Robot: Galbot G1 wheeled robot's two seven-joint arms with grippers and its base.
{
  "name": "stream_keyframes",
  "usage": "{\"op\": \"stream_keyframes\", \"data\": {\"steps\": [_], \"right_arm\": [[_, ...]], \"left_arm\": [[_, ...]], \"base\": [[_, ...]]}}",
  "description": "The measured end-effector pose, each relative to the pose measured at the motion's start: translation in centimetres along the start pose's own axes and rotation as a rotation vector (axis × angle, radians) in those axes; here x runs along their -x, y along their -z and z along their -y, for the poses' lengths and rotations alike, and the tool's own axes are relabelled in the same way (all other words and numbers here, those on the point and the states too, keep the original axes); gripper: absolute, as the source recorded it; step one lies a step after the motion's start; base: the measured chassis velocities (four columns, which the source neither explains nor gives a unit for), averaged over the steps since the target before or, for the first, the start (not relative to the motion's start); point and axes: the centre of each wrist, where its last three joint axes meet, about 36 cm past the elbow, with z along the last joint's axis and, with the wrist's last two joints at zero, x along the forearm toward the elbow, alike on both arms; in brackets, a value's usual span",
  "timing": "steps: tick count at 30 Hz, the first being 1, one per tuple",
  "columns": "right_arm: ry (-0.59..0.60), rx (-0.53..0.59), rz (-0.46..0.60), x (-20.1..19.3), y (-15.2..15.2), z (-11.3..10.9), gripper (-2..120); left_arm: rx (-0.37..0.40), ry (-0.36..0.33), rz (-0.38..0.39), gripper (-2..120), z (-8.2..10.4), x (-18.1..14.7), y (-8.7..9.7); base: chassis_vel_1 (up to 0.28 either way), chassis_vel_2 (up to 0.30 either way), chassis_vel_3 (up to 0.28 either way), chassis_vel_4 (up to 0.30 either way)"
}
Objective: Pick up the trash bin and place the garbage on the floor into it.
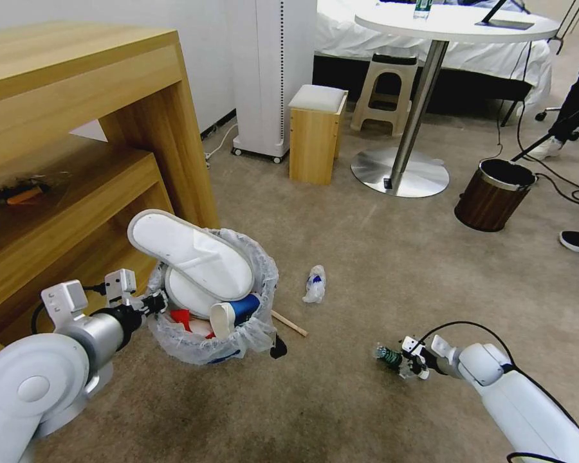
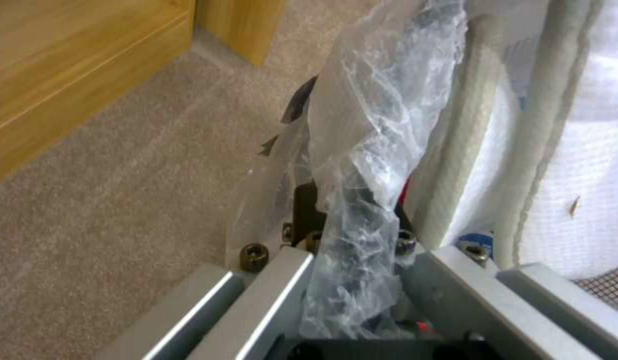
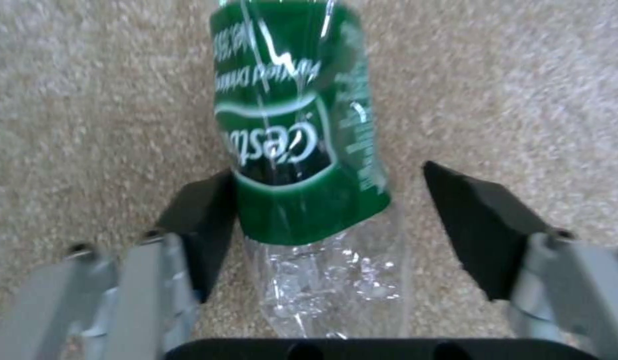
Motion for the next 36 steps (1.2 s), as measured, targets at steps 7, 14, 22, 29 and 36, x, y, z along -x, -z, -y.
{"op": "stream_keyframes", "data": {"steps": [7, 14, 22, 29, 36], "right_arm": [[0.018, -0.014, -0.015, 0.7, -0.6, -0.3, 44], [0.019, -0.021, -0.004, 0.7, -1.0, -0.2, 28], [-0.014, 0.022, 0.158, -1.1, 1.2, 0.9, 11], [-0.055, 0.000, 0.390, -5.6, 7.7, 2.8, 4], [-0.070, -0.043, 0.802, -9.6, 15.8, 5.1, 4]], "left_arm": [[-0.001, -0.002, -0.003, 0, 0.0, 0.1, 0.0], [-0.003, -0.003, -0.006, 0, 0.0, 0.1, -0.2], [0.007, -0.002, -0.018, 0, 0.2, 0.3, -0.6], [0.027, -0.004, -0.041, 0, 0.4, 0.8, -1.3], [0.037, -0.009, -0.077, 0, 0.4, 1.4, -2.3]], "base": [[0.000, 0.000, 0.000, 0.000], [0.000, 0.000, 0.000, 0.000], [0.000, 0.000, 0.000, 0.000], [0.000, 0.000, 0.000, 0.000], [0.000, 0.000, 0.000, 0.000]]}}
